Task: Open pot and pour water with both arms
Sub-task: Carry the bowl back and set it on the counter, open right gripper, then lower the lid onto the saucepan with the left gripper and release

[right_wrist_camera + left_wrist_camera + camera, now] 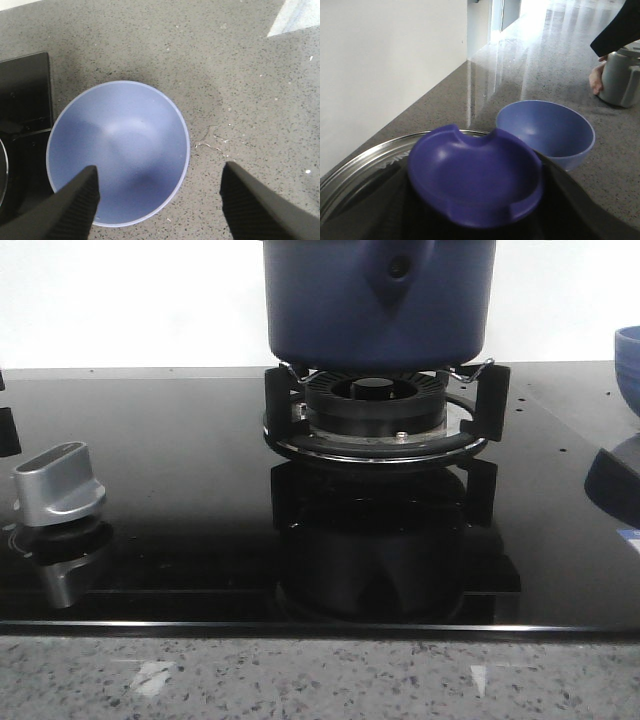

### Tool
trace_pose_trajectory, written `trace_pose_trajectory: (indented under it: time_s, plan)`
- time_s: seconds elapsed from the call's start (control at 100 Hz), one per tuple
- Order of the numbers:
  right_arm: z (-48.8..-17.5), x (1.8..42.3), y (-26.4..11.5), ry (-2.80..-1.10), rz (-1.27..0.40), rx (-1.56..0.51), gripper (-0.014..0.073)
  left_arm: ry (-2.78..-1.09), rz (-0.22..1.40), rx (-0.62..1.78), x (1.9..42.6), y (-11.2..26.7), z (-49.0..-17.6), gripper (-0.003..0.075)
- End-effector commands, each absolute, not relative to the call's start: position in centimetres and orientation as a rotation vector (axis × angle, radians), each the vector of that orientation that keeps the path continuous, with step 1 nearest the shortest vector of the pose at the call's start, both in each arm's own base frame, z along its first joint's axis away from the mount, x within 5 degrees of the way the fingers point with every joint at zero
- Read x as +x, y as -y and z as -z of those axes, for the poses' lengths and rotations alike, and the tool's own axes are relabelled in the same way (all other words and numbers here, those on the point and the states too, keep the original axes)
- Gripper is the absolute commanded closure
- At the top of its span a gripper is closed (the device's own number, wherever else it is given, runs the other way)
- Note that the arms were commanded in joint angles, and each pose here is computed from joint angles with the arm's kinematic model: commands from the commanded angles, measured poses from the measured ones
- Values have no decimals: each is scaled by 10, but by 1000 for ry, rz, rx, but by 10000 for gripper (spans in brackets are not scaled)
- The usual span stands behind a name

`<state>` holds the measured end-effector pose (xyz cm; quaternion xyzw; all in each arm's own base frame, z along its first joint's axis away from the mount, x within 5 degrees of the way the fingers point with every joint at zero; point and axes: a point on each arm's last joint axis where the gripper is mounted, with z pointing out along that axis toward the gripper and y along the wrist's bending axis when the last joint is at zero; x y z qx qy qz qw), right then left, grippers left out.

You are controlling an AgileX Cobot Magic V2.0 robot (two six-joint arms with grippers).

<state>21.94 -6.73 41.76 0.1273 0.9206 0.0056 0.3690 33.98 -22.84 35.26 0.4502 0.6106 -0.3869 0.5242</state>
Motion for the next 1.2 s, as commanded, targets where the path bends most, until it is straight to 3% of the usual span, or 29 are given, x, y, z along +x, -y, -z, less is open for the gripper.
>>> trace_pose_trajectory:
  time_s: [0.0,1.01,1.11,1.19]
  plan:
    - [-436,214,66,-2263,-1,313,130,-1338,973,1004,326,226,-394,454]
    - [-436,214,65,-2262,-8,313,130,-1357,983,1033,330,229,-384,453]
    - [-436,214,65,-2261,-9,313,130,-1361,988,1029,330,229,-384,410]
    - [-436,214,65,-2262,-10,311,130,-1361,988,1029,330,229,-384,334]
